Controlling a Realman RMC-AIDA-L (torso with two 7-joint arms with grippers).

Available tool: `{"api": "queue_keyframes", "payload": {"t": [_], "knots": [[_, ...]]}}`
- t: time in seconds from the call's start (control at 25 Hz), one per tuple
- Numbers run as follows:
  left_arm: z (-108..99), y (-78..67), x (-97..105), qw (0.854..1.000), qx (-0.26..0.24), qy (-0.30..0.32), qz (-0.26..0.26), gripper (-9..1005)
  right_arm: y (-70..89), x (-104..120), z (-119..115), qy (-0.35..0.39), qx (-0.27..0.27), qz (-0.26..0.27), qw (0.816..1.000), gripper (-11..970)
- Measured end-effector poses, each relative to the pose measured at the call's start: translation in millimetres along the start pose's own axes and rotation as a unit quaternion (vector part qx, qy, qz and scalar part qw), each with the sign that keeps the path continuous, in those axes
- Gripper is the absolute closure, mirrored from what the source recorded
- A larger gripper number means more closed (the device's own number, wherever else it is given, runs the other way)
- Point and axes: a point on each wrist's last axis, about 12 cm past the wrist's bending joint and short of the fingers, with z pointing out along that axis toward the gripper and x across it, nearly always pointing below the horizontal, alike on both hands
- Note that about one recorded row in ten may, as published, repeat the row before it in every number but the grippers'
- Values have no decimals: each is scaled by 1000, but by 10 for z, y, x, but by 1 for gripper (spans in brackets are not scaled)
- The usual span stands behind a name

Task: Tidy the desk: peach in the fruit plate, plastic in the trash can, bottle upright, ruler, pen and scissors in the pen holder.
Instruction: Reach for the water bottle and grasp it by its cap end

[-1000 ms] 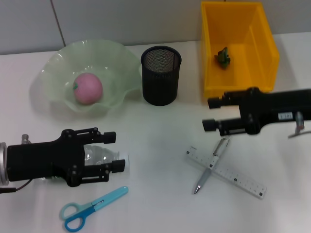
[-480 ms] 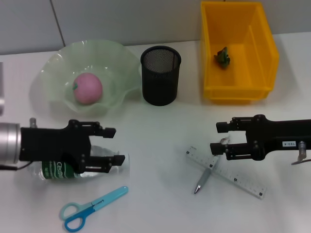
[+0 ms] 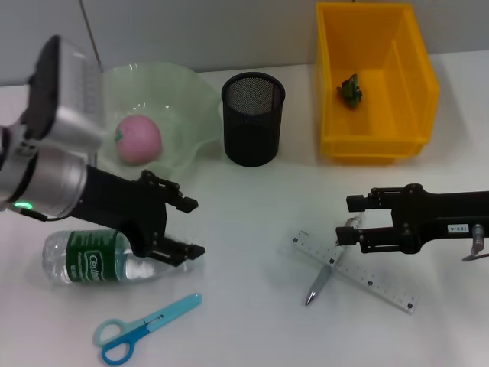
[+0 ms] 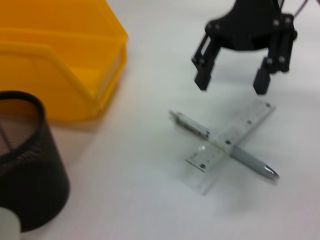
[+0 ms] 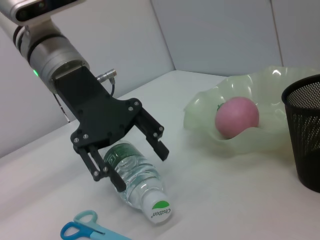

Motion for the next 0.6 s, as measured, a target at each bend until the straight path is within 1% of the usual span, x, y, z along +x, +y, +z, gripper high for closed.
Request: {"api": "queue_keyframes", "payload": {"t": [0.04,0.12,0.16,0.28,0.44,0.6], "knots": [[39,17,-67,1000,8,23,11,271,-1,0,-2,0,0,0,1000,234],[55,20,-89,999,11,31,14,271,-5,-5,-3,2,0,1,1000,234],[113,30,-151,998,20,63,24,271,-7,-10,-1,2,0,0,1000,234],[174,41,-222,995,25,95,34,271,-13,-18,2,3,0,-1,1000,234],[233,58,-284,991,25,126,42,271,-24,-22,4,4,4,-1,1000,233],[266,64,-295,989,23,136,44,271,-27,-26,6,4,4,-2,1000,233]]}}
